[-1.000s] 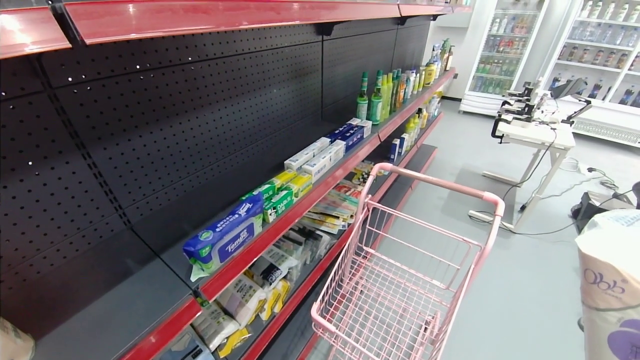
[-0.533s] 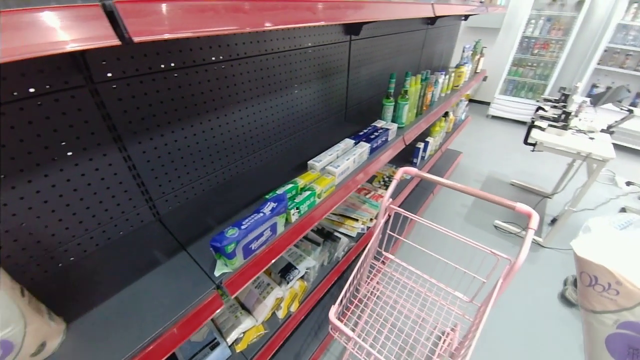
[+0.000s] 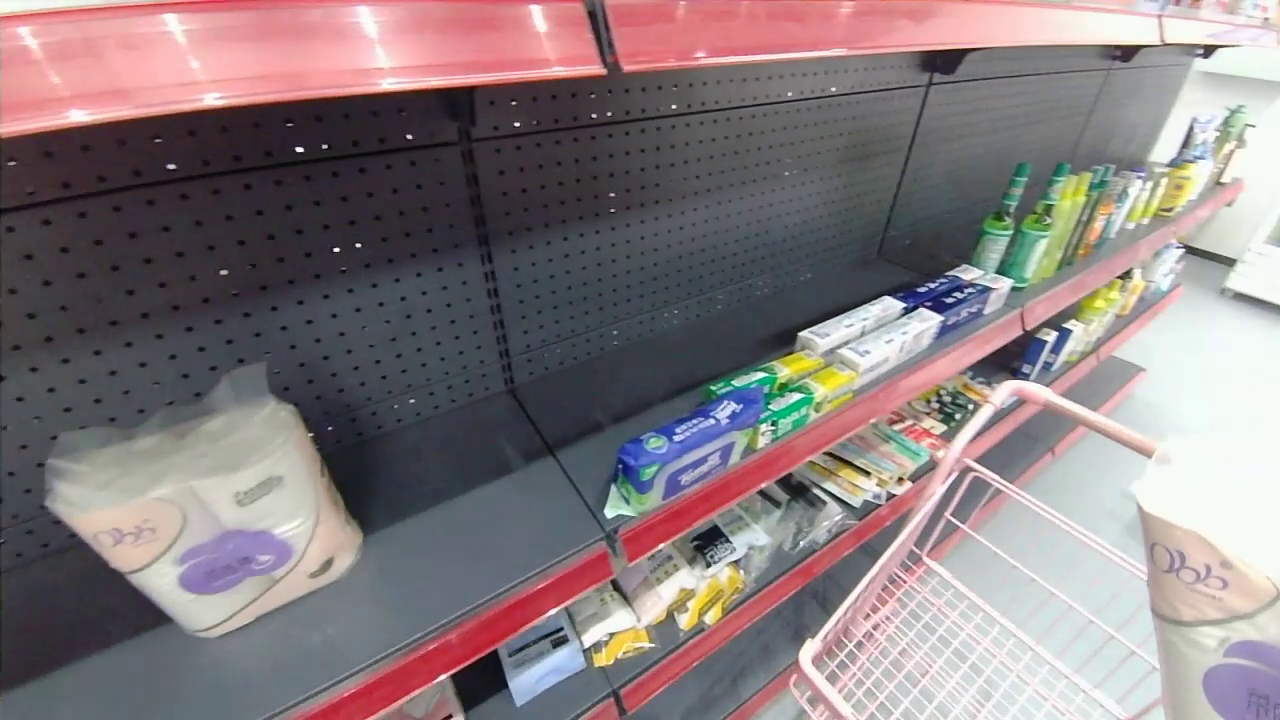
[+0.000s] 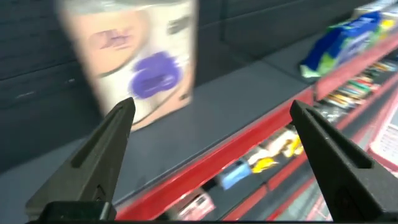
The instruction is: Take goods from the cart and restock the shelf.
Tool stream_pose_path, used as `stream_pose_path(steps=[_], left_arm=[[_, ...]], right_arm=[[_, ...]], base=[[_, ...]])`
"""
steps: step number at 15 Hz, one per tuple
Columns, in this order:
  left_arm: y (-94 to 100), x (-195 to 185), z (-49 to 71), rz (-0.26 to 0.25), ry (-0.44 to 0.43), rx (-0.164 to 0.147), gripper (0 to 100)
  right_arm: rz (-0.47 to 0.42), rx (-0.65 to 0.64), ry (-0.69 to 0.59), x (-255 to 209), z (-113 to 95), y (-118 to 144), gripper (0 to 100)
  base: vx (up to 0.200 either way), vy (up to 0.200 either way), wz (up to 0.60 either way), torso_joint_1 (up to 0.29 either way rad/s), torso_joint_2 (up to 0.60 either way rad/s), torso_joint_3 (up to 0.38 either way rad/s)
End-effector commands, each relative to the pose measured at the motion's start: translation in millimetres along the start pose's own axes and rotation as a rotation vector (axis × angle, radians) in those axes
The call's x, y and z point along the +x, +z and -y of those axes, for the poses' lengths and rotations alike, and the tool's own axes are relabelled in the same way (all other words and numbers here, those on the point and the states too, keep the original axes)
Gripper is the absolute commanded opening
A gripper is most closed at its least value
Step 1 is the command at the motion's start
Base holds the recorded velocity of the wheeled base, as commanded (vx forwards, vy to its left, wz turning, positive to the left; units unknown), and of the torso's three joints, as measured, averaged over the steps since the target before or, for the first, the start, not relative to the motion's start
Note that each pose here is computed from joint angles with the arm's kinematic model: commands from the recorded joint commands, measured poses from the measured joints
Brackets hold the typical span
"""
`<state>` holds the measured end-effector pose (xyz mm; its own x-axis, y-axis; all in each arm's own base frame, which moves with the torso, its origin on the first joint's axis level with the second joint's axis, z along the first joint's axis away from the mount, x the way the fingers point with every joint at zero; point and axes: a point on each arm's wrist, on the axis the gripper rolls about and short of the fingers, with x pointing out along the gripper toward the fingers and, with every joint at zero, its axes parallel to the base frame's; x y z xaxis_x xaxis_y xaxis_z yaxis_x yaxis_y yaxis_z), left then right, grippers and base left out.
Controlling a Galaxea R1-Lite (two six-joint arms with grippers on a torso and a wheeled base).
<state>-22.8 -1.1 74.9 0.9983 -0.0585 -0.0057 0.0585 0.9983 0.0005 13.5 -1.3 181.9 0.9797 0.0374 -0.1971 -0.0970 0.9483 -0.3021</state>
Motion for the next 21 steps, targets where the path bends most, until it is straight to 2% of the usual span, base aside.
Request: stream_pose_path(steps=[1,10,18,19,20,21], left_arm=[[0.0,0.1,0.0,-0.002,0.0,0.001,100],[0.0,0.0,0.0,0.0,0.0,0.001,100],[0.0,0.1,0.0,-0.002,0.0,0.002,100],[0.6,0.7,0.0,-0.01,-0.001,0.009,100],[1.3,1.5,0.1,-0.02,-0.009,0.041,100],[1.8,3.2,0.0,-0.042,-0.027,0.057,100]], right_arm=[[-0.005,-0.002,0.002,1.1,-0.2,0.3,0],[0.003,-0.005,-0.005,-0.9,0.1,-0.5,0],[0.18,0.034,-0.048,-33.5,4.5,-10.3,0],[0.203,0.038,-0.05,-38.1,4.5,-13.9,0],[0.21,0.038,-0.052,-39.2,4.0,-16.4,0],[0.219,0.042,-0.055,-40.7,3.9,-18.0,0]], base=[[0.0,0.0,0.6,0.007,0.0,0.002],[0.0,0.0,0.6,0.0,0.0,0.003],[0.0,0.0,0.0,0.0,0.0,0.0],[0.0,0.0,0.0,0.0,0.0,0.0],[0.0,0.0,0.0,0.0,0.0,0.0],[0.0,0.0,0.0,0.0,0.0,0.0]])
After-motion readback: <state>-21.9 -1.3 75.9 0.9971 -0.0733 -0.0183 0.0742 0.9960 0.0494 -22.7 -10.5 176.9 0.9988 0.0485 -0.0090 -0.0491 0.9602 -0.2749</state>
